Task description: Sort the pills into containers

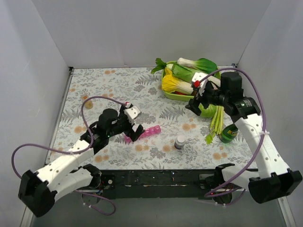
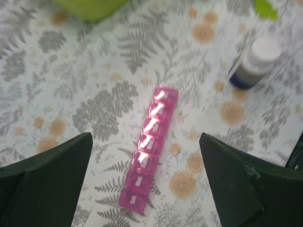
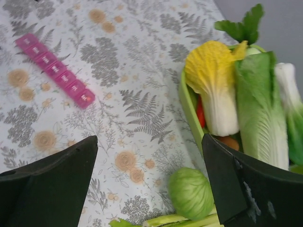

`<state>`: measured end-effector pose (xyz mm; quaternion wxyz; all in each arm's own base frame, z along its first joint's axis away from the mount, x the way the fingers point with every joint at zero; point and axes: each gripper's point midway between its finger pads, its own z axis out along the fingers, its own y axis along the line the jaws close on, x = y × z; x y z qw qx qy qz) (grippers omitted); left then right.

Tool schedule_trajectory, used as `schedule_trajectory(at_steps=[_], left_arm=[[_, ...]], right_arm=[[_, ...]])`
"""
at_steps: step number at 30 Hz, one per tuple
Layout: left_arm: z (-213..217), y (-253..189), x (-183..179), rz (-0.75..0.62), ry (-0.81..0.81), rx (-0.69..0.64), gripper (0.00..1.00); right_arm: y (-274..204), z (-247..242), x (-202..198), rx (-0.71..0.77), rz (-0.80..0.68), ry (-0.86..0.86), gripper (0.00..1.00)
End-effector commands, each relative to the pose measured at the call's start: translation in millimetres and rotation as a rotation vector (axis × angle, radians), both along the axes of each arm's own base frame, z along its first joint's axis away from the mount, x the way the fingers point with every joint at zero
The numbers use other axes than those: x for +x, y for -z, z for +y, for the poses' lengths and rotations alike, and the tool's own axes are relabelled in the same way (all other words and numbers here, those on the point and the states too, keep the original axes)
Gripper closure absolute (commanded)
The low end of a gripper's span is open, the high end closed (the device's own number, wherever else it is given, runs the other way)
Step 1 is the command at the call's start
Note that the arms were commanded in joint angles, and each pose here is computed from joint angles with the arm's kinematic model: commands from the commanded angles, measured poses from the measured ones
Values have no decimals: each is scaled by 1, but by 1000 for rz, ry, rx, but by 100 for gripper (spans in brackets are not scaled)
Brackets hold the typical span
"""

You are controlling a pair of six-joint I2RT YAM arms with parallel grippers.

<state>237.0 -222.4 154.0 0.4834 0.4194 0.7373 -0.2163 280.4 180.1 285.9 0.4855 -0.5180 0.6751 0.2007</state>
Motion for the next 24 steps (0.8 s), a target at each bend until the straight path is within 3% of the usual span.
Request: schedule_trajectory(at_steps=[1, 5, 10, 17, 24], left_arm=[[4, -97, 3, -43, -161, -296, 2], [18, -163, -9, -22, -257, -496, 2], [21, -191, -27, 75, -273, -583, 2], [32, -210, -37, 63, -294, -643, 2], [33, -201, -35, 70, -311, -620, 2]], right_arm=[[-37, -29, 24, 117, -45, 287, 2], [-60, -43, 20, 209, -42, 354, 2], [-91, -64, 24, 329, -52, 493, 2], [-108, -93, 32, 403, -80, 690, 2], [-100, -91, 27, 376, -86, 646, 2]])
